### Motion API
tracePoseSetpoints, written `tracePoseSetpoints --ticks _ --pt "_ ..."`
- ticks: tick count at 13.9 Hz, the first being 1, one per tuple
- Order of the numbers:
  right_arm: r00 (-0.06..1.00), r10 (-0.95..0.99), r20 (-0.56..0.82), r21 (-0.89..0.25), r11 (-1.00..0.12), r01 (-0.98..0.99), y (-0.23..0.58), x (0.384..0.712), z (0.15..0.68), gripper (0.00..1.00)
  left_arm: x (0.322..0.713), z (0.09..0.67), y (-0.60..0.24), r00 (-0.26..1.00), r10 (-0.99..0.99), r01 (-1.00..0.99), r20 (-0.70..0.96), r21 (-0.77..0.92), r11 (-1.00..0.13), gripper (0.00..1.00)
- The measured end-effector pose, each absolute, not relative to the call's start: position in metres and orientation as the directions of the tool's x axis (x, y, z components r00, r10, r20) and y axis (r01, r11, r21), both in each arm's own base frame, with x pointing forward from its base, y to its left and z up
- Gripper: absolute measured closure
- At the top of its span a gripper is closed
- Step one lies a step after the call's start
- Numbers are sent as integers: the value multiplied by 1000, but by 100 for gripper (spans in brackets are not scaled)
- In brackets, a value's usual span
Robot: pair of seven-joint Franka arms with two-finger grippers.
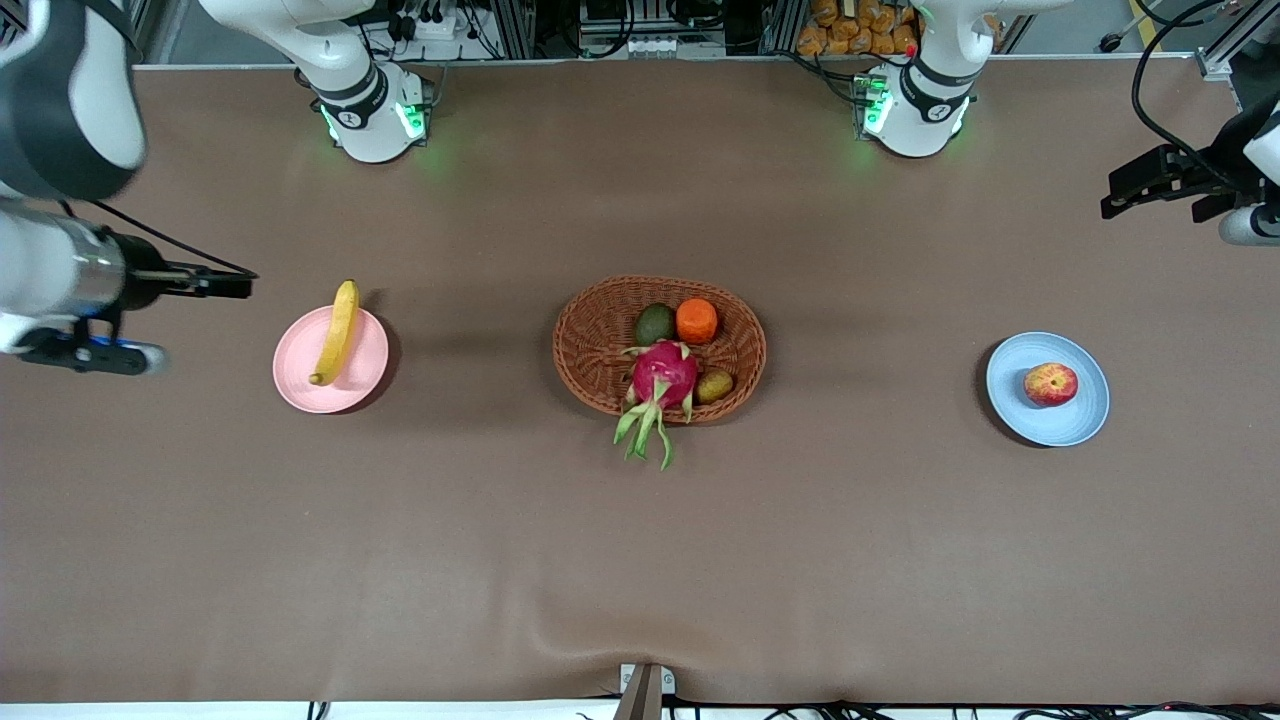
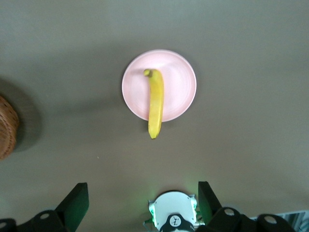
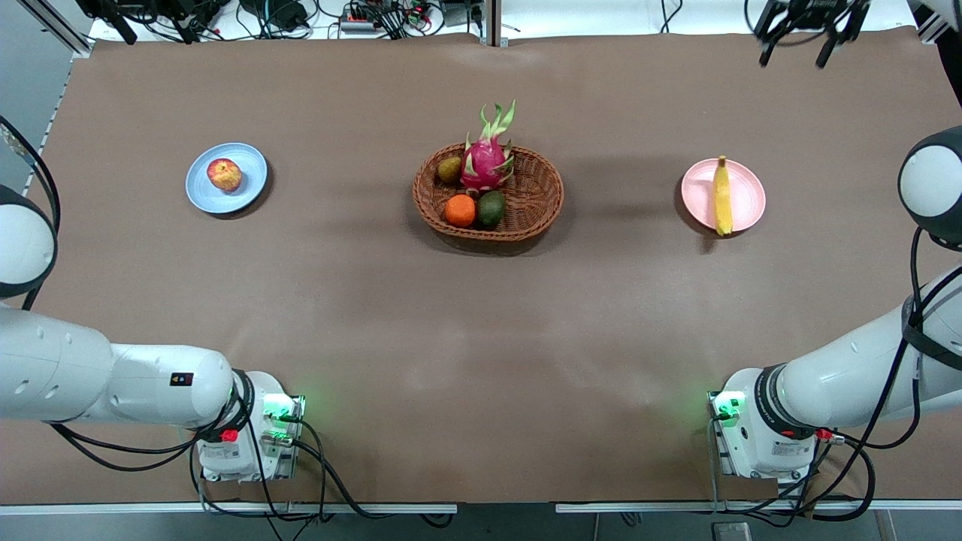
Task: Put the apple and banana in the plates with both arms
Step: 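Open the right gripper and withdraw it from the banana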
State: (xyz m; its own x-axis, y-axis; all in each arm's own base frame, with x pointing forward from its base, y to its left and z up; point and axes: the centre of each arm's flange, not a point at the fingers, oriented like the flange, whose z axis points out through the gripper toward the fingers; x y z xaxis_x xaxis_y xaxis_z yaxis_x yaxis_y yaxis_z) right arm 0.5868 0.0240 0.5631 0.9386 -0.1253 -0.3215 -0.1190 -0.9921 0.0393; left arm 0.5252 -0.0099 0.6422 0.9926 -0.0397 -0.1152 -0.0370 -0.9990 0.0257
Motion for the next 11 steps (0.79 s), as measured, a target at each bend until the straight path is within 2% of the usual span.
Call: tracePoseSetpoints --ticks 3,7,11 --pt "969 -34 -244 -12 -999 -39 4 585 604 0 528 644 -5 996 -33 -33 -88 -1 -999 0" --pt "990 24 -136 -54 -998 17 -24 559 661 0 529 642 -4 996 -31 -32 -89 -6 -999 0" --pt "992 35 -118 -69 -997 27 -28 529 673 0 529 640 -4 995 -31 -32 -94 -6 -999 0"
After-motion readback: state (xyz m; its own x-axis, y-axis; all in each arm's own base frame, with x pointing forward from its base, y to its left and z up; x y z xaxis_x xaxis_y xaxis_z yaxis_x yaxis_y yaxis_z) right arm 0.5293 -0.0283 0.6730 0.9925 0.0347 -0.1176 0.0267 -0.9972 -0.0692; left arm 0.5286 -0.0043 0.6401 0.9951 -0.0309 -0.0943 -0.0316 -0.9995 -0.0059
